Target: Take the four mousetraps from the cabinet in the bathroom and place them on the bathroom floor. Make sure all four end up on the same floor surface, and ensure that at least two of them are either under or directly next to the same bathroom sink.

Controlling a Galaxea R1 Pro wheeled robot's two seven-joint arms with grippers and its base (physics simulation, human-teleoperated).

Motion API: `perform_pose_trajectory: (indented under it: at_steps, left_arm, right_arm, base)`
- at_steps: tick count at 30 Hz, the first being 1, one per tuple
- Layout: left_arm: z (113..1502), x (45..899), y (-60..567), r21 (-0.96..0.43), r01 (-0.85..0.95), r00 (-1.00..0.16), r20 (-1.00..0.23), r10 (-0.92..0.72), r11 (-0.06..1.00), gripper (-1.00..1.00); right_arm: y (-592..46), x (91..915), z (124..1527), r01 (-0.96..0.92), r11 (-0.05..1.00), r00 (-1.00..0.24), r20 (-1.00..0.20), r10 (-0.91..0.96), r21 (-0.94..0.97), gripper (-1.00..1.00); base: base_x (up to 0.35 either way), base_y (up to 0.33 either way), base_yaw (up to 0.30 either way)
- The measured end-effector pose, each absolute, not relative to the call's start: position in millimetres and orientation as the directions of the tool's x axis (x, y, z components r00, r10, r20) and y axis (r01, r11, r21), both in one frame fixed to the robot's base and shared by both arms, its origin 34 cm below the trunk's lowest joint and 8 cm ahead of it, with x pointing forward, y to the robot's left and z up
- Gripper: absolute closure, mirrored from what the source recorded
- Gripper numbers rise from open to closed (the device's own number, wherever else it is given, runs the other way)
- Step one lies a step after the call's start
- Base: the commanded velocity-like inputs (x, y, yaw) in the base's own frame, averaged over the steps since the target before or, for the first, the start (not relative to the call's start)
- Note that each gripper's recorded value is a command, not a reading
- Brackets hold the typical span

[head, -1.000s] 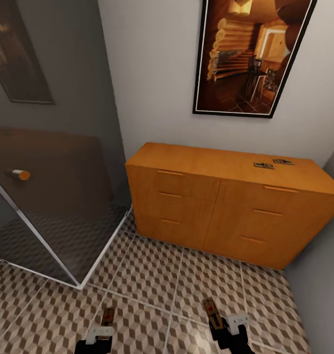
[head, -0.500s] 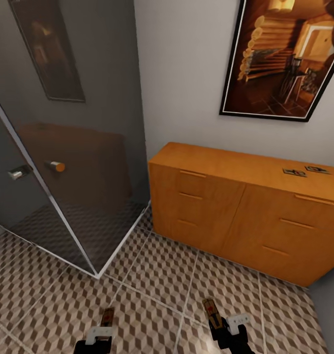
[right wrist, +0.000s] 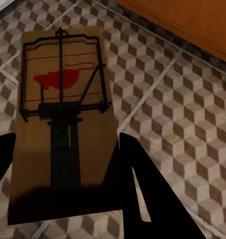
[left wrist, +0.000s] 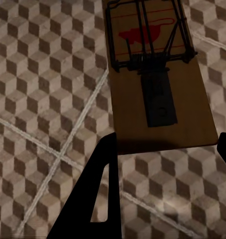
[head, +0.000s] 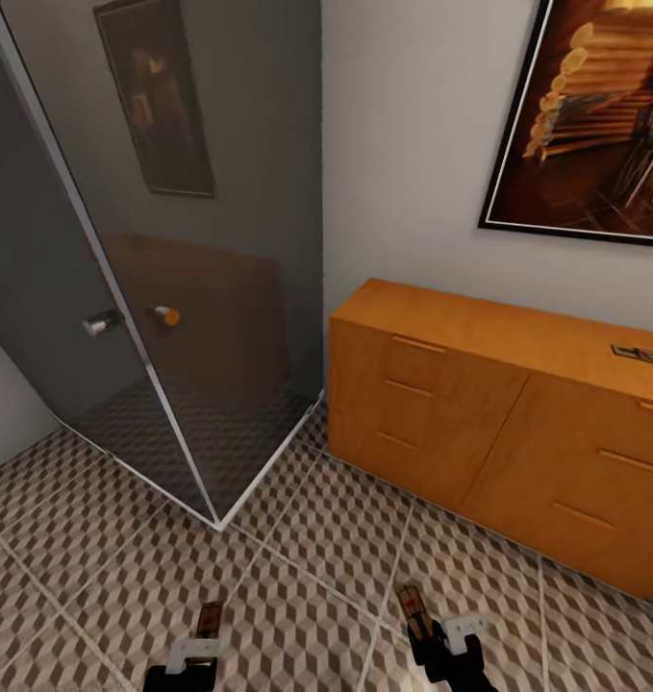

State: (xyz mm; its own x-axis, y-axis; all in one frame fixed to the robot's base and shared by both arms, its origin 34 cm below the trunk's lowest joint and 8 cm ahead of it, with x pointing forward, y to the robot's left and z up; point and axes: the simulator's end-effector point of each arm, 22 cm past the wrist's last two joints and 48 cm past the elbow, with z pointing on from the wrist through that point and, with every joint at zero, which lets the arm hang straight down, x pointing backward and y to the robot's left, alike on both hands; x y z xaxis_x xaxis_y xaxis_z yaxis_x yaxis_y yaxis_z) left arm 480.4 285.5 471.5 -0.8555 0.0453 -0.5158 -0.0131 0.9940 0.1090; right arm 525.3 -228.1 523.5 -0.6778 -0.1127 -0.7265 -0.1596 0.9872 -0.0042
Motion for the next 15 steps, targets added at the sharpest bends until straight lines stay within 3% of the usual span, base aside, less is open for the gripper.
perform_pose_trajectory:
  at_steps: [15]
  left_arm:
    - [471.7,480.6,285.9,0.111,-0.014,-0.855,-0.516,0.045,0.994,1.00]
  right_arm:
    - [-228.8,525.3,523.5,-0.160,0.987,-0.678,-0.726,-0.114,-0.006,1.00]
  base:
    - [0.000,0.000,0.235]
